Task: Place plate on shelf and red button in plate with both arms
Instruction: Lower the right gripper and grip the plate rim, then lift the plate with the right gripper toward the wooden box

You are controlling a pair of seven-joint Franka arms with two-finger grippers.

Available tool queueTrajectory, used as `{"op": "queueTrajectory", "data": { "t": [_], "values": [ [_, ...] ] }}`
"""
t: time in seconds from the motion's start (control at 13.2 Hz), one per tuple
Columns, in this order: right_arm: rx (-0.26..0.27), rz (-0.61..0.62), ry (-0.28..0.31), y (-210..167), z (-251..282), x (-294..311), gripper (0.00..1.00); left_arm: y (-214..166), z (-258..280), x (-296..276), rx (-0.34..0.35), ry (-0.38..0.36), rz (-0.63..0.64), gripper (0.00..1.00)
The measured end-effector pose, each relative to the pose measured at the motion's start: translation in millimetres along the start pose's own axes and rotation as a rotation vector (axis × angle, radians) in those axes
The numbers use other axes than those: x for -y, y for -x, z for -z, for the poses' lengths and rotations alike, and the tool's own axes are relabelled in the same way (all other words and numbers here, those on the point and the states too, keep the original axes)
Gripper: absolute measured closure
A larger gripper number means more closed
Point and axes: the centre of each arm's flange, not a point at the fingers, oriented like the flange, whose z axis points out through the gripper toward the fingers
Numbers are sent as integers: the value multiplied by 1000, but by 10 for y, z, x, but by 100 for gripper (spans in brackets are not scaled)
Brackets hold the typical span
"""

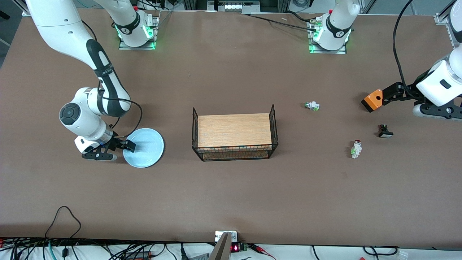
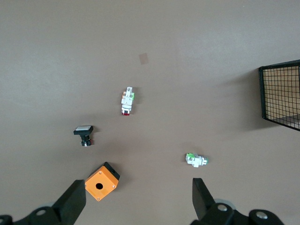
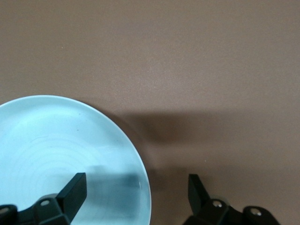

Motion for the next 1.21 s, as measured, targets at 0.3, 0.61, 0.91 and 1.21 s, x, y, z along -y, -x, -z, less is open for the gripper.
{"op": "queueTrajectory", "data": {
  "t": [0.3, 0.61, 0.91, 1.21],
  "values": [
    [2, 8, 1, 6, -22, -2, 22, 0, 0, 0, 0, 0, 0, 0],
    [23, 7, 2, 33, -55, -14, 72, 0, 0, 0, 0, 0, 0, 0],
    [82, 7, -2, 50, 0, -7, 93, 0, 0, 0, 0, 0, 0, 0],
    [49, 9, -10, -53, 215, 11, 95, 0, -1, 1, 0, 0, 0, 0]
  ]
}}
